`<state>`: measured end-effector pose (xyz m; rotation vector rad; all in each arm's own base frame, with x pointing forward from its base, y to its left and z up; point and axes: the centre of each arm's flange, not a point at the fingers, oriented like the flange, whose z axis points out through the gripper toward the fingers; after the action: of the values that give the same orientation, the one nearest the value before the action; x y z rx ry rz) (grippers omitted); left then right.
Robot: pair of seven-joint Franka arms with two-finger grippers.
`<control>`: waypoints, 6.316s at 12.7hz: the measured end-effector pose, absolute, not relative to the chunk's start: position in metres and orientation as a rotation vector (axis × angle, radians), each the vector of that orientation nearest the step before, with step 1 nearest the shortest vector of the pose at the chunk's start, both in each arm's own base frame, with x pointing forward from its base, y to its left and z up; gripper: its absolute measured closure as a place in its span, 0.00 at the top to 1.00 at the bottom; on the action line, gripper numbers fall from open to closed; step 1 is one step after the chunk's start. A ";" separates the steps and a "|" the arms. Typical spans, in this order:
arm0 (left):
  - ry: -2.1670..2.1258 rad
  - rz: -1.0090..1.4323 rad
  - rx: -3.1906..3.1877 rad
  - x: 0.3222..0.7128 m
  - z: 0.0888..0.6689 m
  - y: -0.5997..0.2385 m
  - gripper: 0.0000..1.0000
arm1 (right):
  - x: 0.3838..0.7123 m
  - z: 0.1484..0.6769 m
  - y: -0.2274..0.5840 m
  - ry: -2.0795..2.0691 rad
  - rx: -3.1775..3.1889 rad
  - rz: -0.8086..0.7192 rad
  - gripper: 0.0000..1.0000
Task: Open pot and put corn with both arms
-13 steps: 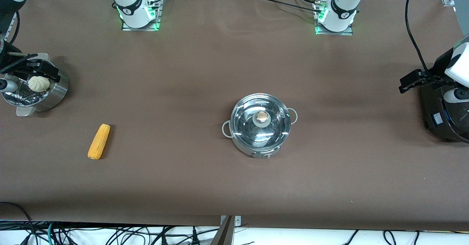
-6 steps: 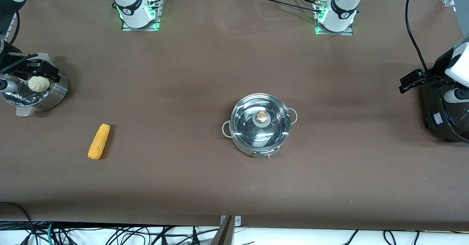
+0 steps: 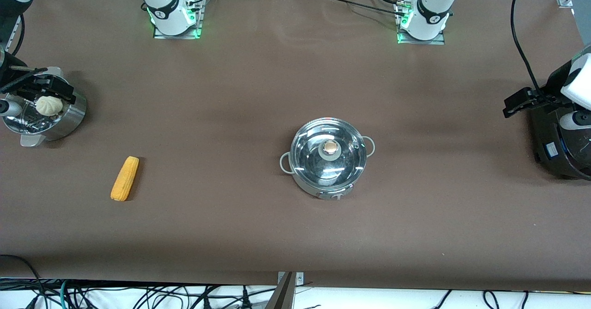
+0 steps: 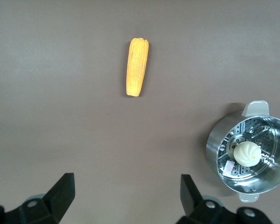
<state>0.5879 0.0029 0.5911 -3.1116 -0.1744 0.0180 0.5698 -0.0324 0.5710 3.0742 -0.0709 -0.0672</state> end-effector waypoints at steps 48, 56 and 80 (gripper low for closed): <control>-0.280 0.365 -3.192 0.605 0.487 -0.229 1.00 | 0.684 0.318 -0.038 -0.032 3.095 0.062 1.00; -0.397 0.273 -3.215 0.610 0.392 -0.366 1.00 | 0.705 0.223 -0.046 -0.049 3.102 0.176 1.00; -0.430 0.215 -3.217 0.616 0.342 -0.394 0.51 | 0.726 0.299 -0.018 0.007 3.209 -0.011 0.37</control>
<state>0.6159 -0.3940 0.3419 -3.2170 -0.4300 0.2148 0.7257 -0.0184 0.2988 3.2087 0.0074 -0.0107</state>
